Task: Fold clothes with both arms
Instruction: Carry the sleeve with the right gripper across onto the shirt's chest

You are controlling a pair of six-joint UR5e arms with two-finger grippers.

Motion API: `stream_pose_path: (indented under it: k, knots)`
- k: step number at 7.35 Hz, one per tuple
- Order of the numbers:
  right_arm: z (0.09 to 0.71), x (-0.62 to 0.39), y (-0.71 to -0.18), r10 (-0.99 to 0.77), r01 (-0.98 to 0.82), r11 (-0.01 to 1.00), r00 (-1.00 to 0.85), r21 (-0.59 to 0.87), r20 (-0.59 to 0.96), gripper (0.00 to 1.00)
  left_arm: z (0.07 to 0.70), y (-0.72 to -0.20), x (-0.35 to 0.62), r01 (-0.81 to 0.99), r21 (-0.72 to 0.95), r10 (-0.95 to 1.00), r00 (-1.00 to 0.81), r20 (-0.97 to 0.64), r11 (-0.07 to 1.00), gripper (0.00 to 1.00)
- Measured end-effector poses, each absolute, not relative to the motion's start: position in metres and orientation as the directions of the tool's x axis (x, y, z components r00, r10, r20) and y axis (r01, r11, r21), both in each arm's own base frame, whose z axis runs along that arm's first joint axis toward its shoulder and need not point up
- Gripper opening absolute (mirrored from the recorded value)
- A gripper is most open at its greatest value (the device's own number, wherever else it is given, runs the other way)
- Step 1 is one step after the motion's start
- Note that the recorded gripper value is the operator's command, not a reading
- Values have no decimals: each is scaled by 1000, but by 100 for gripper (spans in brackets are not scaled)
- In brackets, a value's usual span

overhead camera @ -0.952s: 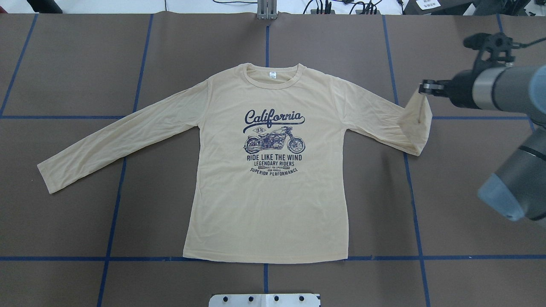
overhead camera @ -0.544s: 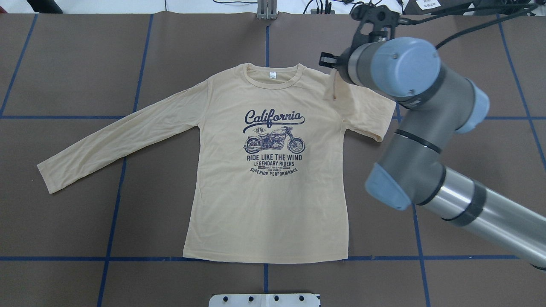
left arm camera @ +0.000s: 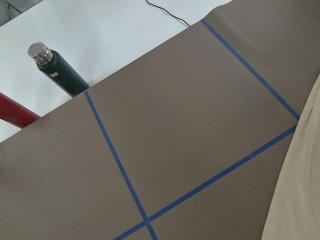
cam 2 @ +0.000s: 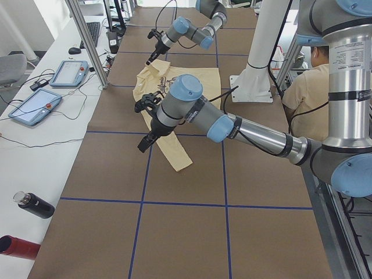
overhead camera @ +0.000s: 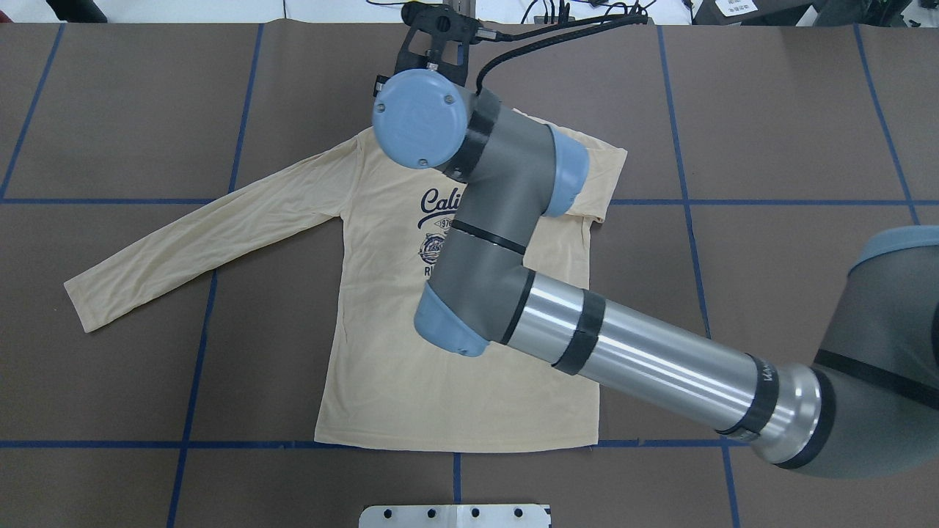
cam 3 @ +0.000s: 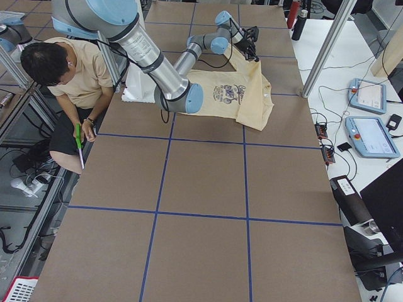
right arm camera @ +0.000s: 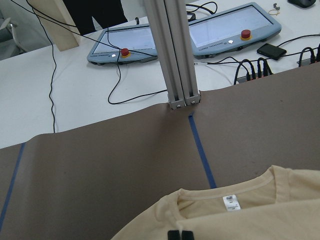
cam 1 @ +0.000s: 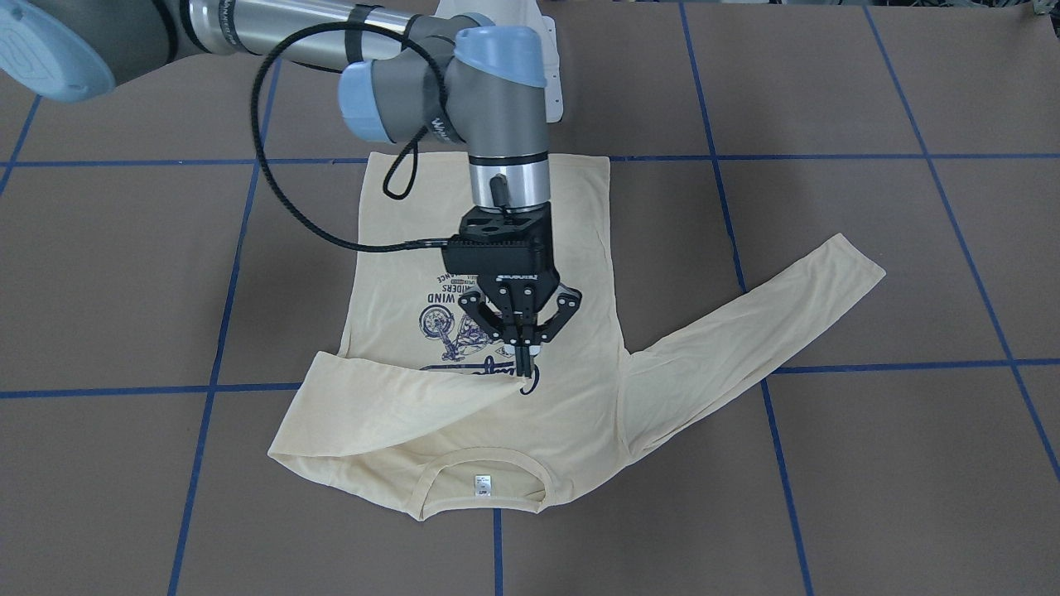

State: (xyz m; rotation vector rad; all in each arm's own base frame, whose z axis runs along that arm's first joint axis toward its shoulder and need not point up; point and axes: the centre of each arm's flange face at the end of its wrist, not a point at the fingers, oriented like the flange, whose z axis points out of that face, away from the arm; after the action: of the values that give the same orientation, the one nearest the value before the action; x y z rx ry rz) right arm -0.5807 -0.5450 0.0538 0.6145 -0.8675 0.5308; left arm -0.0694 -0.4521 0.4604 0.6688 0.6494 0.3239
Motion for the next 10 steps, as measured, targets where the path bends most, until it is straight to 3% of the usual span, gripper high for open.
stream_pose_path:
  k: [1, 2, 6, 10]
  knots:
    - [28, -613, -543, 201, -659, 707, 537, 258, 819, 19, 461, -452, -70, -74, 661, 473, 758, -449, 747, 100]
    - [8, -639, -539, 222, -666, 705, 534, 244, 816, 98, 462, -452, -70, -73, 660, 471, 758, -450, 748, 100]
    - [-52, -680, -544, 302, -678, 718, 509, 159, 806, 99, 462, -453, -69, -73, 659, 472, 756, -453, 749, 100]
    - [-18, -603, -616, 300, -501, 862, 628, 78, 718, 99, 456, -459, -34, -115, 662, 523, 717, -461, 741, 100]
